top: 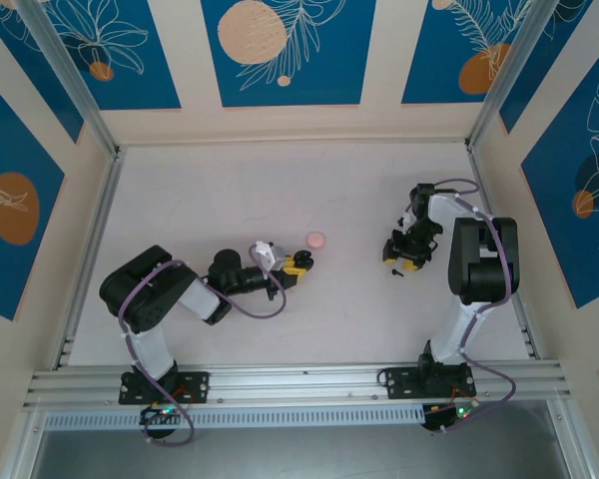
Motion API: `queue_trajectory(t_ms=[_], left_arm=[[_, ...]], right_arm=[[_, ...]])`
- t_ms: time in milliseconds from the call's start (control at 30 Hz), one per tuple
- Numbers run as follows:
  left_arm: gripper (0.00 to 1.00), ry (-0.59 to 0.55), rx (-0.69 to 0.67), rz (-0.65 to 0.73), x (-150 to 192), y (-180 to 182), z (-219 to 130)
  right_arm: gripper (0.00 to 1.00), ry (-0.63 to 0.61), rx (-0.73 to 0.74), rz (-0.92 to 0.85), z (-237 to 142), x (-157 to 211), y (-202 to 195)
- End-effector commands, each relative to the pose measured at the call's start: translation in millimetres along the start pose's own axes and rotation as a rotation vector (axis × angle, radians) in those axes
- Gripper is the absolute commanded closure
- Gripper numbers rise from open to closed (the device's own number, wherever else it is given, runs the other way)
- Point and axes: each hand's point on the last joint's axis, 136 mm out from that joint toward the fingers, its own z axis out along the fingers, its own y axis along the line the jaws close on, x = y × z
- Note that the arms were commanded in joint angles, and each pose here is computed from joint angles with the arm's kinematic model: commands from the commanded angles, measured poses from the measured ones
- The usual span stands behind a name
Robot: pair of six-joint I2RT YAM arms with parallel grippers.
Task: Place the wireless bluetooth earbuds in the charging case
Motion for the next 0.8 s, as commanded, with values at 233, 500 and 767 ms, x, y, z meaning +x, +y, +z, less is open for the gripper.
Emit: queue_trajectory(t_ms=[233,500,767], left_arm=[[0.93,-0.041,0.018,0.043,-13,-7,0],[0.93,-0.039,0.019,0.042,-12,-7,0],[0.93,-0.035,0.021,0.038,-10,-8,-1]], right_arm=[[0.52,0.098,-0.015,0.022,3,30,11],[0.53,0.096,-0.007,0.044,-8,37,19],[0.55,0.091,0.135,-0.009,-31,29,7]])
